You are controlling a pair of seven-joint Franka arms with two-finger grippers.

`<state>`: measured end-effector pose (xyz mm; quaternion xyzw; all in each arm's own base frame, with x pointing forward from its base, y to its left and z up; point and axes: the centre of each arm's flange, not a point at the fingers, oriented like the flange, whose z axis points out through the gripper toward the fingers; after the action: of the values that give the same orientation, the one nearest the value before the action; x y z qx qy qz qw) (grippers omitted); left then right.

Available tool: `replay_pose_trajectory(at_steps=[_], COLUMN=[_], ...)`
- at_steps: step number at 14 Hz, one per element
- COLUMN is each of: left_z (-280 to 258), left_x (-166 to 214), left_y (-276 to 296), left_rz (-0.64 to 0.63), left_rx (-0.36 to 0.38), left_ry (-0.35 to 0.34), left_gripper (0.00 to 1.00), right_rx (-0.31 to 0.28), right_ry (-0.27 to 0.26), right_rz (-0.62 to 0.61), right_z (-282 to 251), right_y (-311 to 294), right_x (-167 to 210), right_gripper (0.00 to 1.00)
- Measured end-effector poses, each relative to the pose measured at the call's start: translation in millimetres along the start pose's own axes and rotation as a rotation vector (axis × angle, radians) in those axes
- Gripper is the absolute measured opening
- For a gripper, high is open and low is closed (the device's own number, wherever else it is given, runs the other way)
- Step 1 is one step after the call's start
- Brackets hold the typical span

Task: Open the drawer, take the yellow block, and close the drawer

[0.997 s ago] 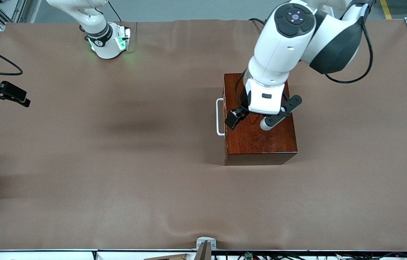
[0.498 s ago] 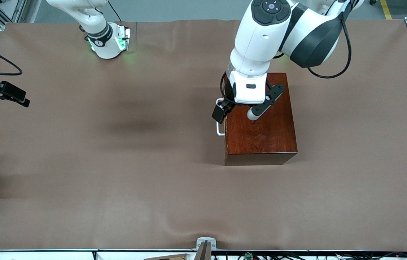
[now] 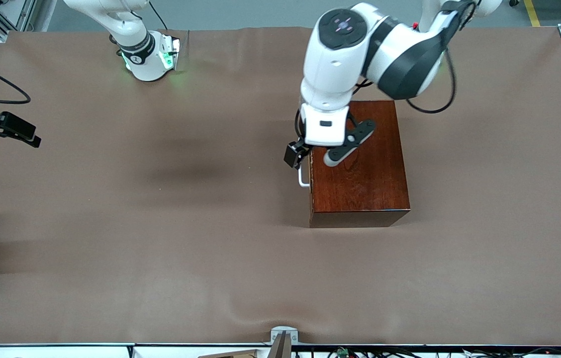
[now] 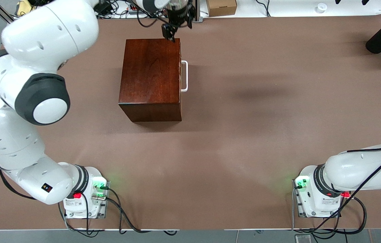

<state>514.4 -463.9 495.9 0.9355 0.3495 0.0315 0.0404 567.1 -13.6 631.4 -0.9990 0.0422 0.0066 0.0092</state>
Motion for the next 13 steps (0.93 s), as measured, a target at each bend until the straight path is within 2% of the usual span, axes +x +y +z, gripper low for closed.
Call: replay_pose_trajectory(at_steps=[3,7,13], left_z=[36,63,113], left_x=[-17,-21,-50], left_y=[5,3,7], left_rz=[0.042,0.134,0.242], left_rx=[0.039,0.081,0.137], left_ry=[-0.003,-0.007,0.077], left_gripper=[1.0,1.0,1.0], right_rx=[0.0,0.0,0.0], right_ry=[0.0,0.0,0.0], right_rz=[0.0,0.0,0.0], right_z=[0,0,0], right_y=[0,0,0], right_x=[0,0,0], right_gripper=[1.0,1.0,1.0])
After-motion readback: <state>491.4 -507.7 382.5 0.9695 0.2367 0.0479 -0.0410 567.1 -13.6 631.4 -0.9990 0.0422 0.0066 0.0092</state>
